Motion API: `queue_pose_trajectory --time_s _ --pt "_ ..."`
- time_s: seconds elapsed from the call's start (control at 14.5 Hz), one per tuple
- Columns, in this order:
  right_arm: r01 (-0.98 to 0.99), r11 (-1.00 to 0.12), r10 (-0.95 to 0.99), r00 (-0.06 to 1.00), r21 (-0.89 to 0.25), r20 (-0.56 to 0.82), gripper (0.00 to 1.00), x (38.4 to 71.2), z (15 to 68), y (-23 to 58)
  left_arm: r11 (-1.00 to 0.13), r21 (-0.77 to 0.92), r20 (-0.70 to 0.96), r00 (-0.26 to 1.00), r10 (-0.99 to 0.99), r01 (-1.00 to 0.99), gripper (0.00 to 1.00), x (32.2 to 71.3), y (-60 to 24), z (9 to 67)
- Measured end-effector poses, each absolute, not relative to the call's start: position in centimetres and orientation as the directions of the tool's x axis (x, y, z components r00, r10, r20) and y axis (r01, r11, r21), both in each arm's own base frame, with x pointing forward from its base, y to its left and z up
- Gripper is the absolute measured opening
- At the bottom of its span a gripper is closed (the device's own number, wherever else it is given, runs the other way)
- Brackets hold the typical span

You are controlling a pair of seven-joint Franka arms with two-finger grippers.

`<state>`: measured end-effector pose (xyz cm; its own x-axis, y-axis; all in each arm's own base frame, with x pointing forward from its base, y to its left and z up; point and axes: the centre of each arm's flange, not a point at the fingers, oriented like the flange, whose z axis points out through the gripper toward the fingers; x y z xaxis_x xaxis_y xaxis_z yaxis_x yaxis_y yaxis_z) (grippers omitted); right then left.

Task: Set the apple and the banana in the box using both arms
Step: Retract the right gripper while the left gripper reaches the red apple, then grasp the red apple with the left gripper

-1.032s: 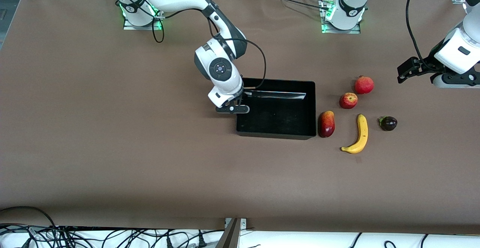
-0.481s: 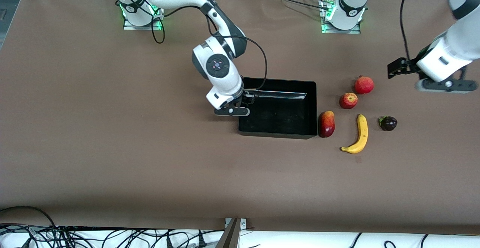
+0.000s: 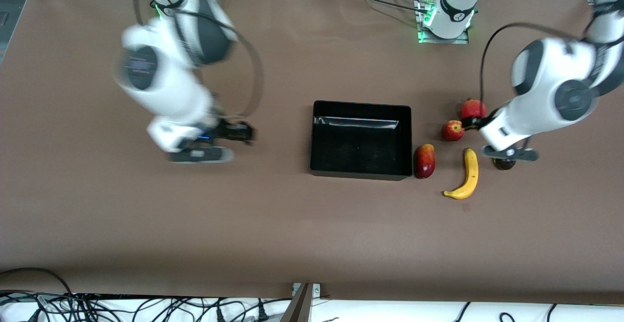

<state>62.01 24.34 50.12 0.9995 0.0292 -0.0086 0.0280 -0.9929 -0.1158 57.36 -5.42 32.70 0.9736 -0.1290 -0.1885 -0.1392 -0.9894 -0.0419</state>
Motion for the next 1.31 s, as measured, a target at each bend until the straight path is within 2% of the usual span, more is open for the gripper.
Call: queue_pose_trajectory --time_s 0.14,0.34,0.55,0.83,0.96,1.03,1.1,1.31 --pt "0.041 -0.992 0.045 0.998 -0.116 -0.033 1.00 61.6 53.5 18.4 -0.988 -0.039 -0.175 0.974 -0.143 -0.152 1.00 55.5 -5.5 27.8" --pt "0.049 -0.990 0.056 0.997 -0.131 -0.051 1.00 60.4 56.0 11.7 -0.986 -0.031 -0.183 0.971 -0.152 -0.161 1.00 53.1 -5.5 24.3" --pt "0.065 -0.993 0.070 0.996 -0.095 -0.055 1.00 58.9 56.6 7.1 -0.986 -0.026 -0.188 0.969 -0.158 -0.166 1.00 52.0 -5.7 22.2" --pt "0.076 -0.996 0.081 0.994 -0.054 -0.080 1.00 57.2 56.1 5.2 -0.979 -0.036 -0.191 0.963 -0.189 -0.199 1.00 50.4 -5.7 19.5" --pt "0.087 -0.994 0.093 0.992 -0.060 -0.089 1.00 57.1 55.7 5.6 -0.972 -0.051 -0.198 0.956 -0.216 -0.230 0.84 50.2 -5.7 18.9" --pt "0.095 -0.994 0.100 0.991 -0.060 -0.091 1.00 57.1 55.6 5.8 -0.970 -0.054 -0.198 0.955 -0.221 -0.236 0.70 50.2 -5.7 18.9" --pt "0.101 -0.993 0.106 0.990 -0.058 -0.093 1.00 57.2 55.5 6.0 -0.970 -0.055 -0.195 0.955 -0.223 -0.237 0.67 50.4 -5.7 19.0" --pt "0.109 -0.993 0.113 0.990 -0.049 -0.087 1.00 57.0 55.8 5.8 -0.969 -0.064 -0.203 0.954 -0.221 -0.238 0.67 52.2 -6.0 21.1"
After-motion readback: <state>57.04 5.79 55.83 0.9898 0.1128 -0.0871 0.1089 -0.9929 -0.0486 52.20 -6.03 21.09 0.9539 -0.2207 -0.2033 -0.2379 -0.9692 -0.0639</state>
